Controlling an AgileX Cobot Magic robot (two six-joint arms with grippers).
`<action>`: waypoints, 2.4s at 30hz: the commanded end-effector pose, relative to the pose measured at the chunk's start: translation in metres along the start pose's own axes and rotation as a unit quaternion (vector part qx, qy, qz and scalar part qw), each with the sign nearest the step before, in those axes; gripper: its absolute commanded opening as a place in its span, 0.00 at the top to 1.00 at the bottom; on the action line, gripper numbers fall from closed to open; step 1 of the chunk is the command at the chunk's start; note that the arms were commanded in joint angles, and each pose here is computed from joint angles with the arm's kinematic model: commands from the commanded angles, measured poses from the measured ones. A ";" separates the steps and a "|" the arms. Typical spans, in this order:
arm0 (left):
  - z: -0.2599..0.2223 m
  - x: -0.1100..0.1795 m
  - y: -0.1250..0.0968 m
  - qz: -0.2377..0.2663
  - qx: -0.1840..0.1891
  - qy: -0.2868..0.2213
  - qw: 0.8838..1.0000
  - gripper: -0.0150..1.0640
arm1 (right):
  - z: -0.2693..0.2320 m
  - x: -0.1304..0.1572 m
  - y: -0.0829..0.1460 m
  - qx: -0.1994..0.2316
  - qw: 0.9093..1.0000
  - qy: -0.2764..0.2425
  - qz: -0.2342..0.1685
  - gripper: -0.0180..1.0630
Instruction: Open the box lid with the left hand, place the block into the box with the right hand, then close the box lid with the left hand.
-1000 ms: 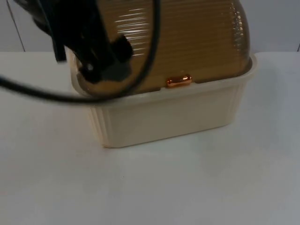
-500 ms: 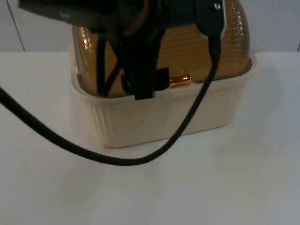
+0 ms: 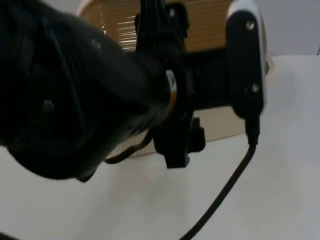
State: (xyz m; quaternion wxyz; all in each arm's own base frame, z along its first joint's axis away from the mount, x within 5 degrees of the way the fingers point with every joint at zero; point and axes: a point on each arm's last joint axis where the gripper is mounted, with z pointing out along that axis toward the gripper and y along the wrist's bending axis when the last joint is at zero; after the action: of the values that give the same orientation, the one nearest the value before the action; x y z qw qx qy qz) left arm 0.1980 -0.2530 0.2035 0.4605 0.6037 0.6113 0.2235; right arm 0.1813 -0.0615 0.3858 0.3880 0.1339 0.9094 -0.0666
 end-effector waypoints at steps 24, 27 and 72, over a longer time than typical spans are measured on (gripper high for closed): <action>0.042 -0.009 -0.020 0.002 0.047 0.006 0.999 0.74 | 0.000 0.000 0.000 -0.003 1.000 -0.005 -0.004 0.01; 0.047 -0.005 -0.020 -0.022 0.047 0.016 0.999 0.89 | 0.000 0.000 0.000 -0.003 1.000 -0.005 -0.004 0.01; 0.084 0.010 -0.008 -0.061 0.076 0.029 0.995 0.99 | 0.000 0.000 -0.002 0.007 1.000 -0.003 -0.011 0.01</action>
State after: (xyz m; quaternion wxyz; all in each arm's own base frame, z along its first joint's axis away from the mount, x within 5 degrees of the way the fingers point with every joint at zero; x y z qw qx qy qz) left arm 0.2624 -0.2699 0.1519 0.4051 0.5978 0.6732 0.1592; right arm 0.1808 -0.0619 0.3854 0.3846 0.1298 0.9111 -0.0708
